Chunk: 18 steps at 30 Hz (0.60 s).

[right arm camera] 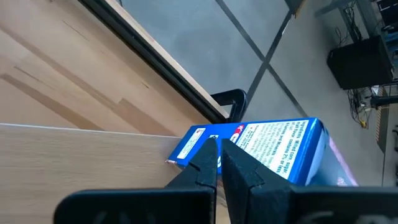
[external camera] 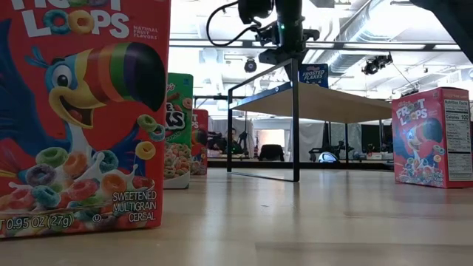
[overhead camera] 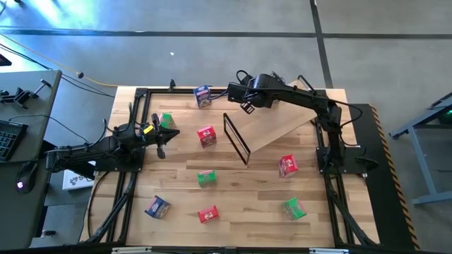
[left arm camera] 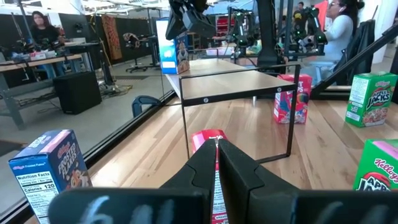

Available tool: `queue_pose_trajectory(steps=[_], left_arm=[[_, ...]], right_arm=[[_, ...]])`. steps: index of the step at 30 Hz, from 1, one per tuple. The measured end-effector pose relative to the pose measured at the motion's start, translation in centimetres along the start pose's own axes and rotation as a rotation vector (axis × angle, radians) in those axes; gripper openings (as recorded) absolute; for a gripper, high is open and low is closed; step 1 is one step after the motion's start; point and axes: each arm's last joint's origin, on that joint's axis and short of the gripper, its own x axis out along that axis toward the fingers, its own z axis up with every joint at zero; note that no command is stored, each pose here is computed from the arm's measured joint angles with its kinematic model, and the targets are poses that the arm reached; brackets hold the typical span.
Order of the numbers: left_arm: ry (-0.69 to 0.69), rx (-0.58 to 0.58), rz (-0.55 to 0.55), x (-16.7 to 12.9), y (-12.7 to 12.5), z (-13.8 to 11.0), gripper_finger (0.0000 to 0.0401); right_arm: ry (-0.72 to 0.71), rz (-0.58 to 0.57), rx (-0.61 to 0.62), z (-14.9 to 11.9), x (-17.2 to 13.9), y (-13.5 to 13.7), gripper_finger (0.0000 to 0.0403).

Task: Stack cereal on shelf
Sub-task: Put the bottom right blue cereal box on the shelf

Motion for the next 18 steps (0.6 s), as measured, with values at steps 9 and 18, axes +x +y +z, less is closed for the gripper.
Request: queue_pose_trajectory(steps=[9,18], left_arm=[[0.000,-0.011,0.000,0.00,0.00,0.00,0.0012],[0.006,-0.022,-0.001,0.00,-0.01,-0.06,0.0012]], right_arm=[[0.011,0.019,-0.009,-0.03,0.01,0.04,0.0000],[0.025,0.025,-0.003,0.13,0.40,-0.31,0.0000]])
